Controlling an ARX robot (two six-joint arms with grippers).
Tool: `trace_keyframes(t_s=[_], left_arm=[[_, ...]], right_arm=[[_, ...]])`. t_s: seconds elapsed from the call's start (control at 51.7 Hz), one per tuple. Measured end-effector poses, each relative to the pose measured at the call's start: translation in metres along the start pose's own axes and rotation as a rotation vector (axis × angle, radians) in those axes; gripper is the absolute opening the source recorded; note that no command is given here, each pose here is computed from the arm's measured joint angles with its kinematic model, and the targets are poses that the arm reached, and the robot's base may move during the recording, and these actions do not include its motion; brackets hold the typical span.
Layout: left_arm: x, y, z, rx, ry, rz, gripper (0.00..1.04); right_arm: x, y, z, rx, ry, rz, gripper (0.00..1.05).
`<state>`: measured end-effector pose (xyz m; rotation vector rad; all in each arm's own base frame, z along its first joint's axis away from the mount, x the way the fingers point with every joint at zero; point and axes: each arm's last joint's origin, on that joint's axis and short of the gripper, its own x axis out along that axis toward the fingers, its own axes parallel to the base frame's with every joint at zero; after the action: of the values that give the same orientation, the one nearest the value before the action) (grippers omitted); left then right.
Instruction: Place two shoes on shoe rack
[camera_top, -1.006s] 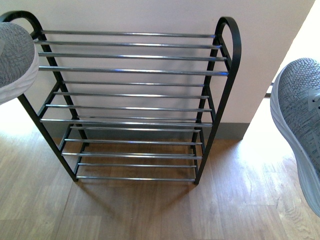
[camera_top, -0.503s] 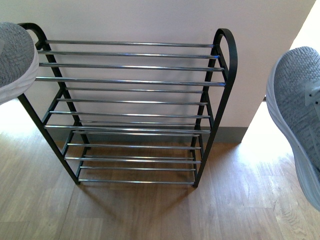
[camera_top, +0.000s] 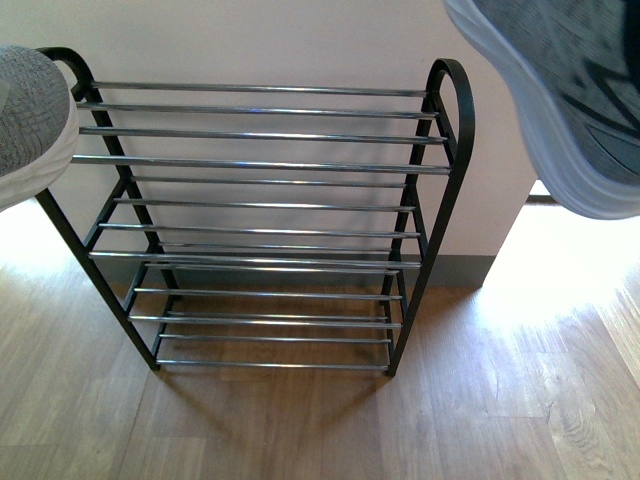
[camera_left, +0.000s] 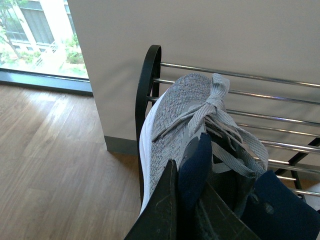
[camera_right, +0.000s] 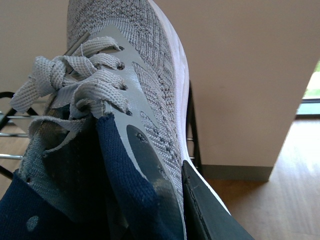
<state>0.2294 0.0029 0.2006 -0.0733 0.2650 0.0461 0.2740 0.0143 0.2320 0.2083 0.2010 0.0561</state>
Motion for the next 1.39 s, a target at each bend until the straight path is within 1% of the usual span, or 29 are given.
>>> trace_keyframes(t_s=[0.039,0.135,0.213,0.329,0.464,0.696,0.832,0.986,1.199,1.393], left_arm=[[0.0,0.0,0.0,0.0,0.0,0.0,0.01],[0.0,0.0,0.0,0.0,0.0,0.0,0.01],[0.0,0.0,0.0,0.0,0.0,0.0,0.01],[0.0,0.0,0.0,0.0,0.0,0.0,0.01],[0.0,0.0,0.0,0.0,0.0,0.0,0.01],[0.0,0.0,0.0,0.0,0.0,0.0,0.01],[0.0,0.0,0.0,0.0,0.0,0.0,0.01],[0.0,0.0,0.0,0.0,0.0,0.0,0.01],[0.0,0.0,0.0,0.0,0.0,0.0,0.01],[0.0,0.0,0.0,0.0,0.0,0.0,0.01]], right_arm=[[0.009,0.016,0.01,0.018,0.017,0.019,0.01],[0.026,0.044,0.025,0.048,0.045,0.041,0.01],[0.037,0.06,0.031,0.076,0.071,0.037,0.01],[0.055,0.081,0.032,0.12,0.136,0.028,0.01],[0.081,0.097,0.019,0.139,0.221,-0.01,0.01],[0.11,0.099,0.001,0.137,0.289,-0.102,0.01],[0.133,0.095,-0.014,0.137,0.322,-0.206,0.01],[0.152,0.094,-0.023,0.139,0.326,-0.292,0.01],[0.168,0.092,-0.022,0.163,0.317,-0.331,0.01],[0.185,0.085,-0.031,0.168,0.341,-0.334,0.01]])
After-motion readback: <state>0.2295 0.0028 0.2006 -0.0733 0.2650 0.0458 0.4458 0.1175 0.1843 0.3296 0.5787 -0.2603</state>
